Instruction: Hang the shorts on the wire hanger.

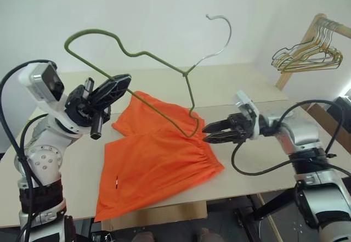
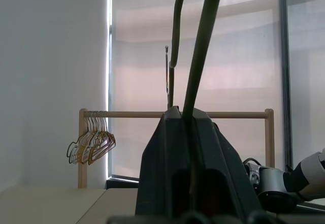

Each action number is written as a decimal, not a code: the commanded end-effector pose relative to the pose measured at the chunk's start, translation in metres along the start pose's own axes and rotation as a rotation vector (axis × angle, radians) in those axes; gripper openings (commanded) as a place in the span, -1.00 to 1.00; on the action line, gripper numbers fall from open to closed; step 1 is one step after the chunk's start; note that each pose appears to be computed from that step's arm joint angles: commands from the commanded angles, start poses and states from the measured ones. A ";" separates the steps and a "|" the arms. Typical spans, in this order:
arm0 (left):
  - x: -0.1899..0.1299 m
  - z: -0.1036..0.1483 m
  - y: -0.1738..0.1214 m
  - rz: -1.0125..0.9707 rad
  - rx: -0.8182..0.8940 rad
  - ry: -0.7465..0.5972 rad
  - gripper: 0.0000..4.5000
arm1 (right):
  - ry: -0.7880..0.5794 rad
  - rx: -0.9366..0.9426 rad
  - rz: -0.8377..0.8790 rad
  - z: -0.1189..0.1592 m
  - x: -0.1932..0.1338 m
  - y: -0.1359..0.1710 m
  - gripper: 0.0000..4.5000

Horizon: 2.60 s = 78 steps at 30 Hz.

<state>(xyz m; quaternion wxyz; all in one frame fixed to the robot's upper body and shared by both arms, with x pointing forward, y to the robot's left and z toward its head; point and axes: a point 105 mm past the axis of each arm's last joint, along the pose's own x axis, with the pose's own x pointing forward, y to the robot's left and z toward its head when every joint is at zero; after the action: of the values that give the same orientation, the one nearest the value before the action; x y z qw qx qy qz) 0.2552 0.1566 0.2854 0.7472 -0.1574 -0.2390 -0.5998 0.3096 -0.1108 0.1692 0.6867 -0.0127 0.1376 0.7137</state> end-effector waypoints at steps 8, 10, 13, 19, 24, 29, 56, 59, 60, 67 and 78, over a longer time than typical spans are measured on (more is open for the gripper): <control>0.011 0.001 -0.004 -0.044 0.033 -0.027 -1.00 | -0.071 -0.040 0.072 0.029 0.009 0.009 0.08; 0.010 0.001 -0.004 -0.045 0.033 -0.030 -1.00 | -0.087 -0.037 0.086 0.032 0.011 0.012 0.08; 0.010 0.001 -0.004 -0.047 0.034 -0.039 -1.00 | -0.110 -0.025 0.107 0.037 0.015 0.016 0.08; 0.014 -0.004 -0.001 -0.048 0.022 -0.048 -1.00 | -0.115 -0.022 0.107 0.044 0.022 0.015 0.08; 0.014 -0.007 0.001 -0.051 0.009 -0.052 -1.00 | -0.118 -0.017 0.094 0.045 0.027 0.012 0.08; 0.014 -0.008 0.003 -0.048 0.012 -0.050 -1.00 | -0.108 -0.012 0.095 0.043 0.028 0.012 0.08; -0.051 -0.093 0.026 0.242 0.064 0.477 0.73 | -0.207 0.152 -0.045 0.031 -0.009 0.015 -1.00; -0.068 -0.110 0.020 0.217 0.132 0.668 0.99 | -0.154 0.258 -0.193 0.005 -0.033 0.018 -1.00; -0.072 -0.113 0.018 0.200 0.152 0.715 0.99 | -0.128 0.297 -0.237 -0.004 -0.040 0.019 -1.00; -0.075 -0.114 0.004 0.042 0.208 0.820 0.99 | 0.028 0.607 -0.333 -0.046 -0.070 0.036 -1.00; -0.076 -0.118 -0.015 -0.078 0.234 0.910 0.99 | 0.132 1.103 -0.410 -0.106 -0.108 0.050 -1.00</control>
<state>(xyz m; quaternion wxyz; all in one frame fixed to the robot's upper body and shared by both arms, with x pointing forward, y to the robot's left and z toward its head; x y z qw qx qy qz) 0.2513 0.1587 0.1344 0.7760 0.1976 0.0600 -0.5960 0.2427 -0.2344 0.0894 0.6944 0.2802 0.5331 0.3937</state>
